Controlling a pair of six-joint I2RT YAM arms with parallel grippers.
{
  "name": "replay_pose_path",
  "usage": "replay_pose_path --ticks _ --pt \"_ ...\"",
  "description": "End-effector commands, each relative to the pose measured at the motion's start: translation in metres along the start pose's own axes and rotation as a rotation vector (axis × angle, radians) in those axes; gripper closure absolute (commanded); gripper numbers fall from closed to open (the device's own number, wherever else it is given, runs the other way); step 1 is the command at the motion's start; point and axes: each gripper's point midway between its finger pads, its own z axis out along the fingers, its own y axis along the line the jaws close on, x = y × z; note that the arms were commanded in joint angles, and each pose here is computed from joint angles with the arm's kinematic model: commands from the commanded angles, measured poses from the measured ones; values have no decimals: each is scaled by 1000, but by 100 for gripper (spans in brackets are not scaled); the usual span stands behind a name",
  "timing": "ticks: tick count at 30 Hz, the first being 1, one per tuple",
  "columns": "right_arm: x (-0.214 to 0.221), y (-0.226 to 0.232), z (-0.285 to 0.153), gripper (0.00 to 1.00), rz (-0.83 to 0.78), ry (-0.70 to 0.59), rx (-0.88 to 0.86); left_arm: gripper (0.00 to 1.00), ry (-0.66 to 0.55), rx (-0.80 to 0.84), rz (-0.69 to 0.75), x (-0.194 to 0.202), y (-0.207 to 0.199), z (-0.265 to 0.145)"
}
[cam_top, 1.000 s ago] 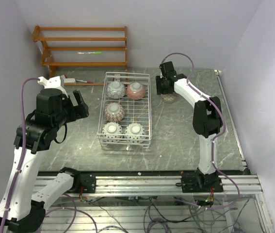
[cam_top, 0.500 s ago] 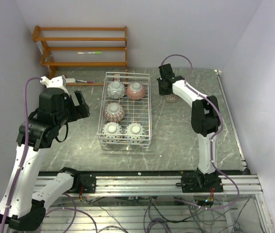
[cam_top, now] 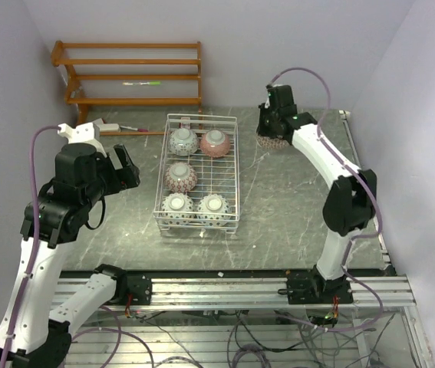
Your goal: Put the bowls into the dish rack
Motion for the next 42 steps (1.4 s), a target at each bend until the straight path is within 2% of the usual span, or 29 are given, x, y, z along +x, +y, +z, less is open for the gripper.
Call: replay_pose_path --ticks 1,6,10,13,18,20,34,42 --pt "-62 41 -74 100 99 -178 -224 0 -32 44 -2 -6 -7 -5" --pt "-75 112 -148 100 202 -198 -682 0 -46 52 1 -10 -8 -11" --pt "-68 144 -189 100 335 -188 -959 0 -49 59 7 -11 -8 -16" --pt "-56 159 -199 100 403 -164 -1080 0 -51 58 9 -11 -7 -18" --pt "-30 179 -190 100 495 -96 -1190 0 -49 62 6 -11 -8 -20" --pt "-27 183 -188 100 537 -106 -1248 0 -52 61 5 -13 -8 -21" --pt "11 187 -113 100 805 -30 -1236 0 -59 43 -23 -10 -4 -22" --pt "26 185 -87 100 824 0 -1130 1 -56 32 -28 -9 -2 -21"
